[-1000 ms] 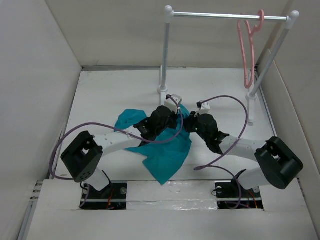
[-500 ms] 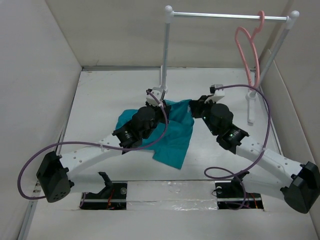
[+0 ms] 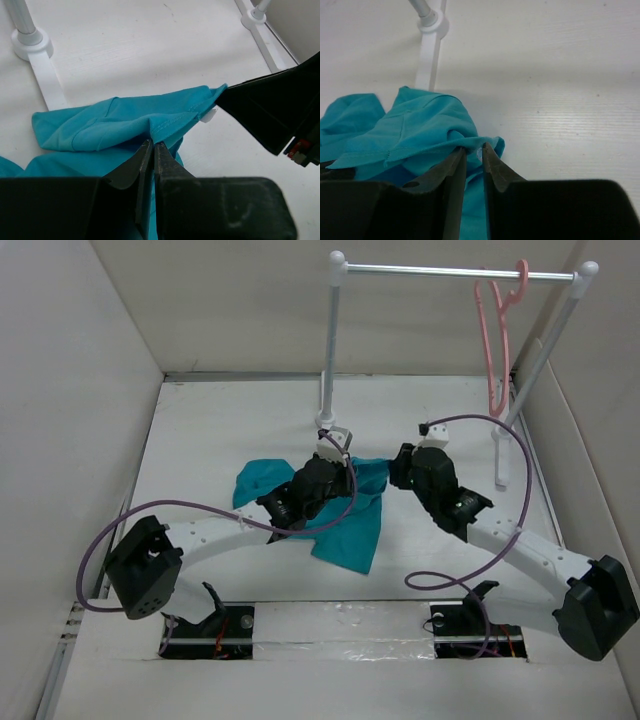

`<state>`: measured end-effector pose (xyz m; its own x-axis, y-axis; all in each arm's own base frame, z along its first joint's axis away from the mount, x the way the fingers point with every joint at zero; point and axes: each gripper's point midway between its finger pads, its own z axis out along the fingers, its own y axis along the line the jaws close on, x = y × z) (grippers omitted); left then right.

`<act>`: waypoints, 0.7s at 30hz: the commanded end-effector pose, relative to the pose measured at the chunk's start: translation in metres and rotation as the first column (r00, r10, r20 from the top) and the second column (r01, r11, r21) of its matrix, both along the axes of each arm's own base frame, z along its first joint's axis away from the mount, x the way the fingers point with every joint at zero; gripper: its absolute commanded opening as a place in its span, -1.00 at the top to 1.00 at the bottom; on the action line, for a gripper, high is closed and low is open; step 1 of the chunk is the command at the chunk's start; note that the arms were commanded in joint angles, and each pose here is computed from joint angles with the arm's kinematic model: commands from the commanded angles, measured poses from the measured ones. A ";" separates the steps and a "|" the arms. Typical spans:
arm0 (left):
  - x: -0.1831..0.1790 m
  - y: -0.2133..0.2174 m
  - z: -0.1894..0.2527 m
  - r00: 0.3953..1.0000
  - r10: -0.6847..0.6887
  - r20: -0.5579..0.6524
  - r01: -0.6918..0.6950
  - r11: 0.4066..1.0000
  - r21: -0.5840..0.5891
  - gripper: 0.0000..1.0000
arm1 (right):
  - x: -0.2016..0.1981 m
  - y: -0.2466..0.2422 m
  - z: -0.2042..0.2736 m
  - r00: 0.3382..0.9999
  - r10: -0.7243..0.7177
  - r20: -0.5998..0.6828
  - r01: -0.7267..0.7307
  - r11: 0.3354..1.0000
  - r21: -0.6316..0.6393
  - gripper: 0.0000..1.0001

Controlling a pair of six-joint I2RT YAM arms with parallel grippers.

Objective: Place the t-shirt on the hanger
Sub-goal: Pick up the T-shirt from the center of the board, then pick up the hanger from the clothesline.

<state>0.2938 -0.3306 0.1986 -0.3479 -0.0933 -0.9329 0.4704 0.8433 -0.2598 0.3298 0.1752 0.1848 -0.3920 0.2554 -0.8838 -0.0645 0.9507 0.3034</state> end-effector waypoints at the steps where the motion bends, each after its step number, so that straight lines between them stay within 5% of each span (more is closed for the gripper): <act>1: 0.004 -0.012 0.034 0.998 -0.015 0.060 0.022 0.994 -0.111 1.00 | -0.001 -0.009 0.023 1.000 -0.004 0.027 0.004 1.000 -0.007 0.24; 4: 0.005 -0.015 0.035 0.997 -0.027 0.069 0.034 0.994 -0.102 1.00 | -0.011 -0.006 0.048 0.997 0.058 0.054 -0.058 0.998 0.000 -0.20; 8: 0.003 -0.018 0.028 0.996 -0.051 0.071 0.058 0.994 -0.095 1.00 | -0.029 0.004 0.111 0.963 0.180 0.201 -0.192 0.981 0.040 -0.26; 10: 0.000 -0.020 0.027 0.995 -0.070 0.067 0.076 0.993 -0.088 1.00 | -0.038 0.003 0.157 0.935 0.202 0.292 -0.227 0.972 0.054 0.36; 11: -0.001 -0.020 0.027 0.995 -0.076 0.068 0.081 0.993 -0.086 1.00 | -0.039 -0.001 0.172 0.929 0.192 0.318 -0.219 0.974 0.053 0.90; 17: -0.010 -0.019 0.024 0.991 -0.114 0.069 0.121 0.988 -0.093 1.00 | -0.024 -0.061 0.297 0.862 -0.070 0.502 0.057 0.998 0.041 1.00; 21: -0.015 -0.016 0.020 0.989 -0.131 0.070 0.137 0.987 -0.088 1.00 | -0.004 -0.099 0.330 0.825 -0.227 0.517 0.234 0.971 0.054 1.00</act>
<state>0.2834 -0.3461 0.1937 -0.3509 -0.0865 -0.9324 0.5580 0.7804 -0.2824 0.3129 0.1089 0.5034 0.1516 0.3376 -0.9290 -0.1514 0.9367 0.3157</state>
